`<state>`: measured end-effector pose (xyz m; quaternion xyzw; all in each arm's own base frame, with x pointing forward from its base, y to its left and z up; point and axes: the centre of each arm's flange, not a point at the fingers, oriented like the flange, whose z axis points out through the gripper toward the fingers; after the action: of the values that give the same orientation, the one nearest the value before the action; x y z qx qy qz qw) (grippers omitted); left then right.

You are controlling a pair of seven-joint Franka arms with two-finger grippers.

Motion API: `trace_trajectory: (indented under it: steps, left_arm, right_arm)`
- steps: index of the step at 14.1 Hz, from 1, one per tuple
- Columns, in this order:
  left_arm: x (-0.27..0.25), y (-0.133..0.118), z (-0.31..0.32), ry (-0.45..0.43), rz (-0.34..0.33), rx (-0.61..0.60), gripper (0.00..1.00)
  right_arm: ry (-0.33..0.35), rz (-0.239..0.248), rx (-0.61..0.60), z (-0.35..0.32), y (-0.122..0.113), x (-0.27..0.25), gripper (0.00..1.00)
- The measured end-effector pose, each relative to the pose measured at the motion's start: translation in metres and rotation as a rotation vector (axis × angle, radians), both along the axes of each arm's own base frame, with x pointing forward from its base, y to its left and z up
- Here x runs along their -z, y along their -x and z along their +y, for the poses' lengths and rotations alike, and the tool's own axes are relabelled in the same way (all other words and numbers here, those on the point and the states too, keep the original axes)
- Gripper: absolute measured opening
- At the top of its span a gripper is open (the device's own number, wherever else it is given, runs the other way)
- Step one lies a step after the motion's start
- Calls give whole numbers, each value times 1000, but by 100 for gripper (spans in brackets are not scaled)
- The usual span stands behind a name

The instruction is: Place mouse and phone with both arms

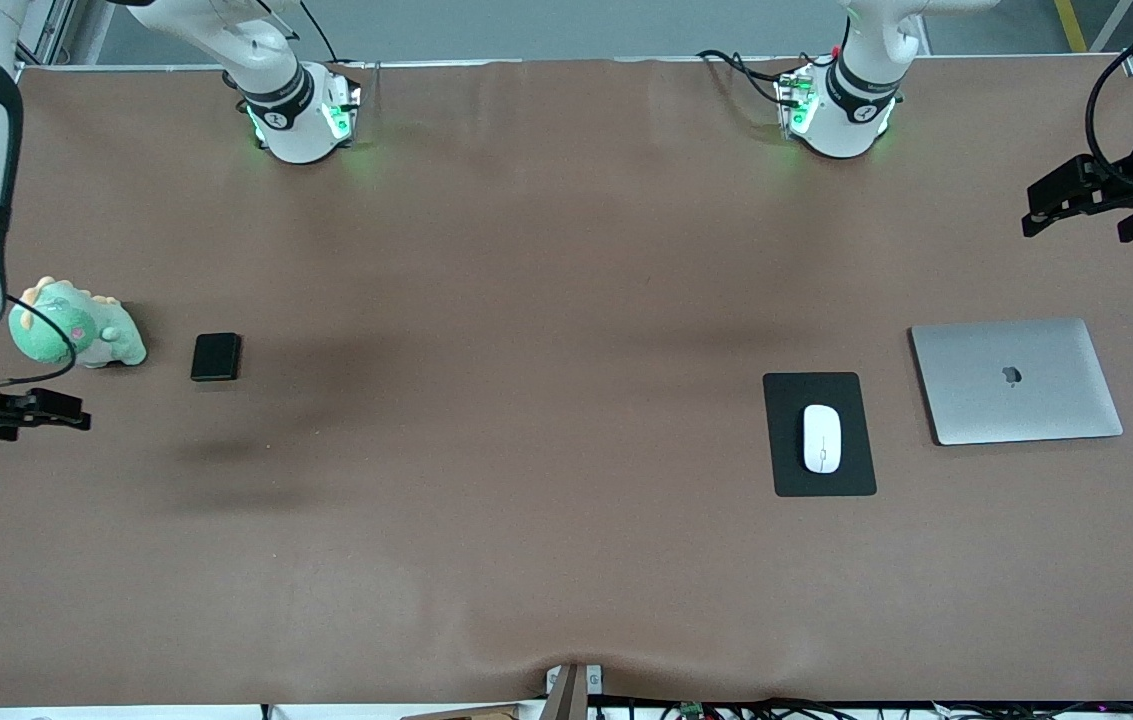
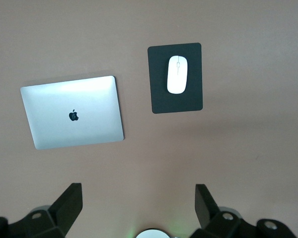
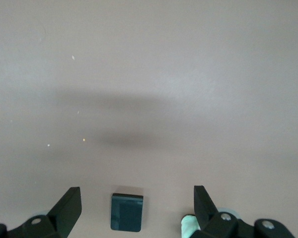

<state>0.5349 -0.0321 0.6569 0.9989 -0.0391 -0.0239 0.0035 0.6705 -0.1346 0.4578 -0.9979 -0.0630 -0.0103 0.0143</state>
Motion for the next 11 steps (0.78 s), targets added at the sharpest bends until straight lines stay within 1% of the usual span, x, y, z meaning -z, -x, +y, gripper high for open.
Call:
trace_trajectory:
  steps: [2, 4, 11]
  left_arm:
    - [-1, 0, 0, 0, -3, 0, 100]
    - [-1, 0, 0, 0, -3, 0, 100]
    - [-1, 0, 0, 0, -3, 0, 100]
  right_arm:
    - [-3, -37, -3, 0, 2, -25, 100]
    - [-7, -56, -14, -1, 6, -39, 100]
    - [-5, -82, -26, -5, 7, -54, 100]
